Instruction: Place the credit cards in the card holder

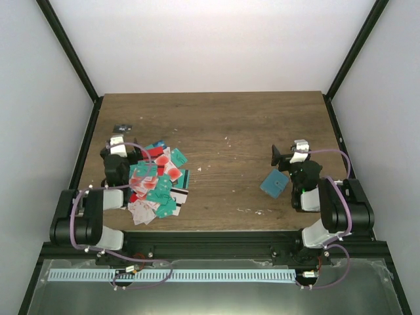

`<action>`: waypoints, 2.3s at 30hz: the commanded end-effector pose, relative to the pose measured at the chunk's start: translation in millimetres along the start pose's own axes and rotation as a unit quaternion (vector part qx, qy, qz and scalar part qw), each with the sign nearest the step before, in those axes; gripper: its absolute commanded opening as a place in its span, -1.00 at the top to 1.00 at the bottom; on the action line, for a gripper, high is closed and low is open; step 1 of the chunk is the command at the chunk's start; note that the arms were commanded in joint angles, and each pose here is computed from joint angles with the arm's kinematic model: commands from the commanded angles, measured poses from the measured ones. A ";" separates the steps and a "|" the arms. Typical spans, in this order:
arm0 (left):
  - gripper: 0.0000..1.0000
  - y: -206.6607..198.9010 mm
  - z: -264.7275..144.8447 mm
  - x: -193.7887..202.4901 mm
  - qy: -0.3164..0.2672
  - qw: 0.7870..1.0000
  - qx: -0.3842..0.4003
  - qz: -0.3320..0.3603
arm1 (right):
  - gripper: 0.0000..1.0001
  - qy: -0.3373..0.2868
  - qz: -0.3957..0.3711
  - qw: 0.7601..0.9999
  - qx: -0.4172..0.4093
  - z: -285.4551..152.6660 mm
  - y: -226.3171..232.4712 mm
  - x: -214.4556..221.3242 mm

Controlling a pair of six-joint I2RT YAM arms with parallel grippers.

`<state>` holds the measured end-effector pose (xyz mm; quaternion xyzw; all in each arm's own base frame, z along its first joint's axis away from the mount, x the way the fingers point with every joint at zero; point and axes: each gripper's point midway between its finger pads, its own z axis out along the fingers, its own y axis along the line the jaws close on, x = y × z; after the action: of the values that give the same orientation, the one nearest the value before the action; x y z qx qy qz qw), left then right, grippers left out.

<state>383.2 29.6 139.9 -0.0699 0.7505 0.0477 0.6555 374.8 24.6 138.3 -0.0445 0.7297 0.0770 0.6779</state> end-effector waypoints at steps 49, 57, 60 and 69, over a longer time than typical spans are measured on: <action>-0.46 -421.6 -138.1 49.7 0.490 0.732 0.474 -0.012 | -0.32 0.482 0.370 0.776 0.171 -109.1 20.2 82.1; -0.34 -472.7 -149.8 86.3 0.521 0.686 0.508 0.021 | -0.23 0.490 0.375 0.765 0.186 -113.8 18.3 98.7; -0.29 -486.9 -153.9 97.0 0.528 0.672 0.518 0.024 | -0.20 0.491 0.373 0.764 0.191 -115.4 16.6 103.0; -0.11 -510.9 -175.4 133.1 0.548 0.633 0.545 0.042 | 0.01 0.503 0.374 0.755 0.193 -119.3 18.0 118.4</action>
<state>295.6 -494.3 46.2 0.2948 0.8768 -0.3750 0.0599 246.6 29.4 36.3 0.3228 0.9256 0.1517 0.1270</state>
